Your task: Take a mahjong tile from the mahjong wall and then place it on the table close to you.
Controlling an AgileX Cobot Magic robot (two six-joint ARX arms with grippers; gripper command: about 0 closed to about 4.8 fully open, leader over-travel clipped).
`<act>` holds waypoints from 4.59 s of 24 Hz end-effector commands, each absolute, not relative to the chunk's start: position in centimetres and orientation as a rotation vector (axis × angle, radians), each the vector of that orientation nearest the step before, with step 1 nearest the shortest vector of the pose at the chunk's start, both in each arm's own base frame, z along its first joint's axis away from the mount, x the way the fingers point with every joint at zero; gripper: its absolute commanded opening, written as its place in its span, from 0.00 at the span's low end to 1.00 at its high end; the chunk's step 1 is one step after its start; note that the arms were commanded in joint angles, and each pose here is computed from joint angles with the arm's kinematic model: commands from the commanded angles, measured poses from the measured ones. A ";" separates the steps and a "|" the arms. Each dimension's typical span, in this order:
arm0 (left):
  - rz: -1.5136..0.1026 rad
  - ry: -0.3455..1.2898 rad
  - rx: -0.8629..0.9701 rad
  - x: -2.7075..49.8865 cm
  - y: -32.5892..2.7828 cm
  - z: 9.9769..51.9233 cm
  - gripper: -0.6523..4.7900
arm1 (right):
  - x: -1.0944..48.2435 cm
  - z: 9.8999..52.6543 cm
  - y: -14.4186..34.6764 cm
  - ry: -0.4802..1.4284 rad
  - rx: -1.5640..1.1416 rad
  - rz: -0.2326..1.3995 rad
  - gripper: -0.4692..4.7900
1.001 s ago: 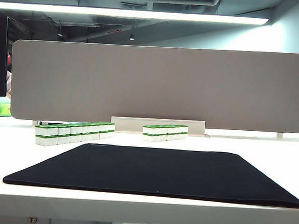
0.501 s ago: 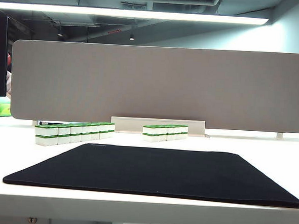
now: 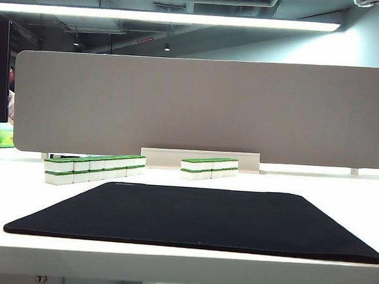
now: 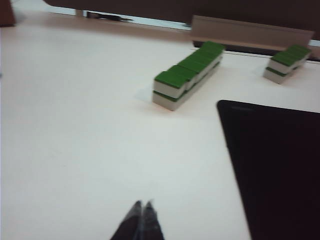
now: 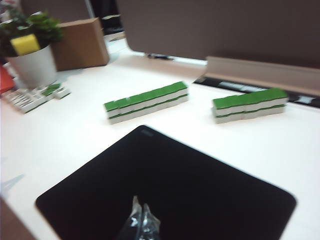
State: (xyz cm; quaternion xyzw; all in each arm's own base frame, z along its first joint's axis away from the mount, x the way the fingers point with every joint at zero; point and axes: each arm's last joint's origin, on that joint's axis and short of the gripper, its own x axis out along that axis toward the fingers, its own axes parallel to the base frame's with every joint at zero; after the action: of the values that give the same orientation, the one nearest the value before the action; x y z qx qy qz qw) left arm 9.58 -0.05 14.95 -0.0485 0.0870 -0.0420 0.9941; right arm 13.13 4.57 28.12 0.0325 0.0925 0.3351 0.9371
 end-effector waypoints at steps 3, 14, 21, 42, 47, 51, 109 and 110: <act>-0.201 0.181 -0.181 9.4 -0.4 15.4 0.11 | 12.9 28.3 5.0 0.190 0.062 0.717 0.09; -0.238 0.054 -0.271 8.4 -0.5 22.1 0.11 | 12.9 28.3 4.9 0.193 0.062 0.716 0.09; -0.248 0.199 -0.223 12.0 -0.5 26.4 0.11 | 12.9 28.3 4.9 0.193 0.062 0.716 0.09; -0.280 0.631 -0.193 29.8 -0.1 36.4 0.12 | 12.9 28.3 4.9 0.191 0.062 0.716 0.09; -0.307 0.706 -0.134 33.2 -0.7 37.0 0.12 | 12.9 28.3 4.9 0.191 0.062 0.716 0.09; -0.289 0.754 -0.067 36.1 -1.2 37.1 0.23 | 12.9 28.3 4.9 0.192 0.062 0.715 0.09; -0.452 1.254 0.463 47.6 -4.3 19.2 0.71 | 12.8 27.6 4.9 0.269 0.068 0.707 0.09; -0.453 1.257 0.463 47.6 -4.3 19.2 0.70 | 12.8 27.6 4.9 0.269 0.068 0.707 0.09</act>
State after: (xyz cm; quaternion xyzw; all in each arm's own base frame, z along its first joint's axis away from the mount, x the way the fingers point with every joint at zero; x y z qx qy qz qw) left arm 47.59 -4.27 19.33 0.2122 0.5751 -0.2084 0.7621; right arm 12.80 4.88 27.23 0.0352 0.1414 0.3447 0.9273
